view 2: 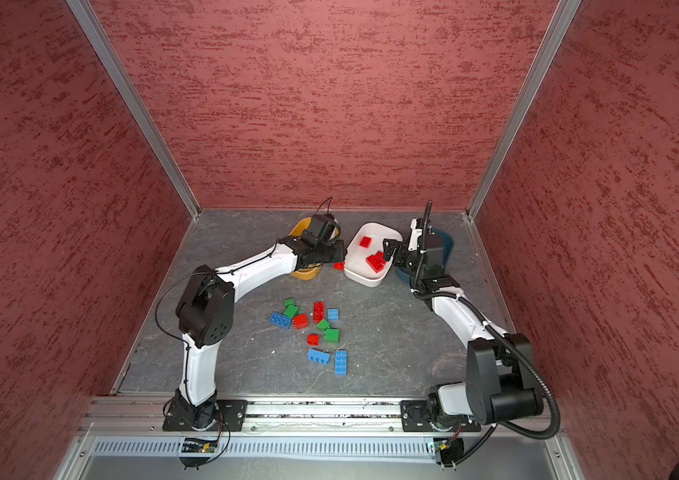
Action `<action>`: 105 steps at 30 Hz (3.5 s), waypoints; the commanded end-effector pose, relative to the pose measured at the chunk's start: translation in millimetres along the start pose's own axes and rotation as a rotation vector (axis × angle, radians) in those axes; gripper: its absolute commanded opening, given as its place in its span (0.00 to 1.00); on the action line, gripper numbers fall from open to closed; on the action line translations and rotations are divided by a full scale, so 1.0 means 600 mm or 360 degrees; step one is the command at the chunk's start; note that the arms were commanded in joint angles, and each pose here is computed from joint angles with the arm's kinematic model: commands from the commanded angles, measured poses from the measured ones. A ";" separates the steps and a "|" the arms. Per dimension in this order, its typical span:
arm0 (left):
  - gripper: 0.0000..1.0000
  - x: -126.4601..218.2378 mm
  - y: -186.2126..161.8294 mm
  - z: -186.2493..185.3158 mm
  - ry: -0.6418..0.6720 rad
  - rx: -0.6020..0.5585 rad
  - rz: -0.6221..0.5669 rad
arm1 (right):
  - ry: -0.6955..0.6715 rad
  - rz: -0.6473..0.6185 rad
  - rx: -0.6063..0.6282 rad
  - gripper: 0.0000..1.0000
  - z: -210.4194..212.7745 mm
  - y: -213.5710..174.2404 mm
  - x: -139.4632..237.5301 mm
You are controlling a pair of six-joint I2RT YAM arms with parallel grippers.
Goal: Sort the legos into containers by color
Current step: 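Carry the red brick over the white bin with the left gripper and release, then lower the left gripper to the pile and close on a green brick, then lift the green brick over the yellow bin while the right gripper moves to the pile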
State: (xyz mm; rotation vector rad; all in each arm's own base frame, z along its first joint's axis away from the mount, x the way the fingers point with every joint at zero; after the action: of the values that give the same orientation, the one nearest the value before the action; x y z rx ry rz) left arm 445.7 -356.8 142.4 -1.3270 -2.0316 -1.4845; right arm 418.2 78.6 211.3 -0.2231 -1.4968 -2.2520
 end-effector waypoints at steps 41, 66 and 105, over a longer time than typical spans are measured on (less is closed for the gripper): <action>0.99 0.123 -0.087 0.095 0.0381 -0.0008 0.0156 | 0.0193 0.0193 0.0015 0.96 0.098 -0.047 -0.049; 0.64 0.142 -0.242 0.266 0.0853 0.0364 0.0581 | 0.0481 0.0337 0.0398 0.95 0.207 -0.097 -0.062; 0.25 0.185 -0.085 0.232 0.0617 0.0423 0.0147 | 0.0852 0.0696 0.0805 0.92 0.305 -0.278 -0.050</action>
State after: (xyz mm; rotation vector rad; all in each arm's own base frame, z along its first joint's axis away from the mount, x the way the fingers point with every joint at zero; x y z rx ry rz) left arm 363.7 -173.8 103.7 -0.9186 -1.7138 -1.2362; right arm 352.7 299.3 122.5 0.1026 -1.4319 -1.4427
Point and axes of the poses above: each gripper's point midway between its finger pads, its own x axis back along the fingers, its own z axis along the line the jaws close on, y = z × x, the point moved 1 cm from there along x, back along the fingers, and after that the axes turned 2 degrees about -x, right-handed, at the moved point
